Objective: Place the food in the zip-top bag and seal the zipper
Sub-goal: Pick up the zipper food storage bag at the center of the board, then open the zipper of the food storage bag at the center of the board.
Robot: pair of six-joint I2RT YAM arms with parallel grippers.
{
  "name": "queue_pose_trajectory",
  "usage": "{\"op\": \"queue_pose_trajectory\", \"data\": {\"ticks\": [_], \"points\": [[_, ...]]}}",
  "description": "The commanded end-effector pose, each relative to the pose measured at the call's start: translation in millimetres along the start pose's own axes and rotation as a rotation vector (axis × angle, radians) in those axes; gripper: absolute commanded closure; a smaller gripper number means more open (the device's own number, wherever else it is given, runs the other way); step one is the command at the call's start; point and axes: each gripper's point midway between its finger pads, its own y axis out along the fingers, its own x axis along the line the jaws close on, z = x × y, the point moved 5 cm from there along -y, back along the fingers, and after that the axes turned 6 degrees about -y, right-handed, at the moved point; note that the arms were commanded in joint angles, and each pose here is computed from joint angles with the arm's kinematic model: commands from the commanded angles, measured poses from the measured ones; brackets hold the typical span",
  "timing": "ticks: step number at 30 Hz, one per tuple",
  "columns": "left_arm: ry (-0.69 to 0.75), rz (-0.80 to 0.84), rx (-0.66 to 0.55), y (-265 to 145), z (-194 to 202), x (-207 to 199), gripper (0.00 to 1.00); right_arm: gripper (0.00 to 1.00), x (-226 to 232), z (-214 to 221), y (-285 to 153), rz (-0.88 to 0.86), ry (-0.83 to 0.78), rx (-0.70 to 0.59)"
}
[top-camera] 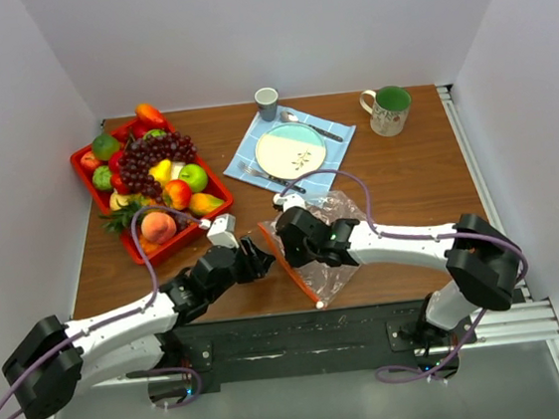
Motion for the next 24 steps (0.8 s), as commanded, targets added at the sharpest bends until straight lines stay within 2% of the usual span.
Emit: {"op": "queue_pose_trajectory", "data": {"ticks": [1,8,18,19,22,23,24], "points": [[0.006,0.080,-0.097,10.5,-24.4,-31.1,0.47,1.00,15.0,-35.0,-17.8,-0.076,0.136,-0.100],[-0.014,0.069,-0.129,20.6,-28.5,-34.4,0.56,1.00,10.9,-43.5,-27.7,-0.085,0.214,-0.143],[-0.013,0.124,-0.107,36.9,-25.3,-48.5,0.59,1.00,-5.5,-46.6,-32.2,-0.063,0.302,-0.168],[-0.015,0.120,-0.104,38.7,-24.9,-48.8,0.61,1.00,-8.5,-49.7,-35.4,-0.059,0.315,-0.184],[-0.002,0.075,-0.091,45.6,-22.3,-43.8,0.75,1.00,-25.5,-56.4,-40.5,0.005,0.357,-0.207],[0.013,0.021,-0.091,47.7,-21.9,-34.4,0.83,1.00,-31.6,-57.8,-47.6,0.031,0.363,-0.206],[0.031,-0.012,-0.097,48.3,-24.4,-29.3,0.86,1.00,-41.6,-60.8,-51.7,0.065,0.386,-0.214]]}}
